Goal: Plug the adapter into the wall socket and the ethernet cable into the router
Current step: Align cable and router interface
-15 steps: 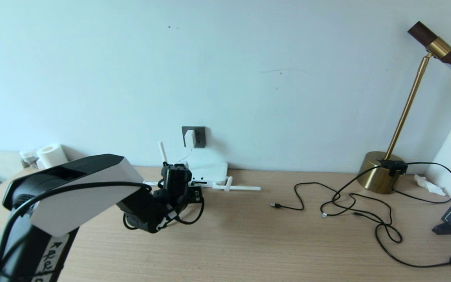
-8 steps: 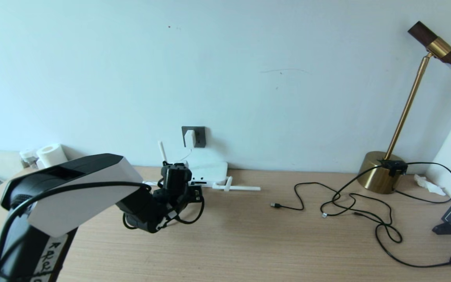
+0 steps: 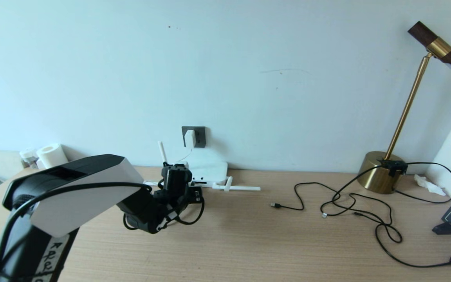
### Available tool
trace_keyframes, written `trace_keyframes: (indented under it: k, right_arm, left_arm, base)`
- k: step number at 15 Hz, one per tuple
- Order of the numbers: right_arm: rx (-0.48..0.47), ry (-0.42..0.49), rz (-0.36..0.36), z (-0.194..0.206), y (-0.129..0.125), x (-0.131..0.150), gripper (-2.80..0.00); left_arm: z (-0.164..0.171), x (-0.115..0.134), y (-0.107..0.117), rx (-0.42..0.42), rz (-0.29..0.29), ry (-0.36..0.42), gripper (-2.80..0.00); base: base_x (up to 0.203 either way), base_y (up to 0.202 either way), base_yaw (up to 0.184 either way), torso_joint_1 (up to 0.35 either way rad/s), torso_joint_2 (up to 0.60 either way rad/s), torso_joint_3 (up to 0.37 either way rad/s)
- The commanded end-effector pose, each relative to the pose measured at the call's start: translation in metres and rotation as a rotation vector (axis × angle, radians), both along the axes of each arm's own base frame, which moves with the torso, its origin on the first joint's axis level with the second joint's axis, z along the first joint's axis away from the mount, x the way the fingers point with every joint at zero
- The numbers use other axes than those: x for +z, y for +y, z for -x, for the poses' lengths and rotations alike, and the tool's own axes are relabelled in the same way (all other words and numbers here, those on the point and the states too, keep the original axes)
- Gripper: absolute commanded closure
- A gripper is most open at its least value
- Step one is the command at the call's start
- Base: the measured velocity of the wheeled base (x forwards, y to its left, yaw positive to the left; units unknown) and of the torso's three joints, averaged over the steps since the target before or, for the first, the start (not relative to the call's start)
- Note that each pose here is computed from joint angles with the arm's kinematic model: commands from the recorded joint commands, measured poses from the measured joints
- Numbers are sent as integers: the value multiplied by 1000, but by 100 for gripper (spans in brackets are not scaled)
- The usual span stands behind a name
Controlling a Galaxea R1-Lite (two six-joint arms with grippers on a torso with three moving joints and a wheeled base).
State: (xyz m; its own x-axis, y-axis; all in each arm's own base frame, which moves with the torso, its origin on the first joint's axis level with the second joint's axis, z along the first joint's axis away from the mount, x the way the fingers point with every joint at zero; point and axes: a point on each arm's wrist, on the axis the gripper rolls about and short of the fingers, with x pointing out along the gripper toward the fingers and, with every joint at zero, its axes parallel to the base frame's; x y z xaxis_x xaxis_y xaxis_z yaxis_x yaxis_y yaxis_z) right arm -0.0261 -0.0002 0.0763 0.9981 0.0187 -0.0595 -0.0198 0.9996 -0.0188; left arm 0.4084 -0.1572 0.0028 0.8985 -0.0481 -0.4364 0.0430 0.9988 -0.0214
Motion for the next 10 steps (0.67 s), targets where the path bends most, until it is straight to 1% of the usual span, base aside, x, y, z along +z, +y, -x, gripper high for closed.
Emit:
trace_keyframes:
  k: [1,10]
  right_arm:
    - [1,2,1,0,0,0,-280]
    - [1,2,1,0,0,0,-280]
  left_arm:
    - [-1,-2,0,2,0,0,0]
    - [-3,2,-1,2,6,-12,0]
  base:
    - [0,0,0,0,0,0]
    - [0,0,0,0,0,0]
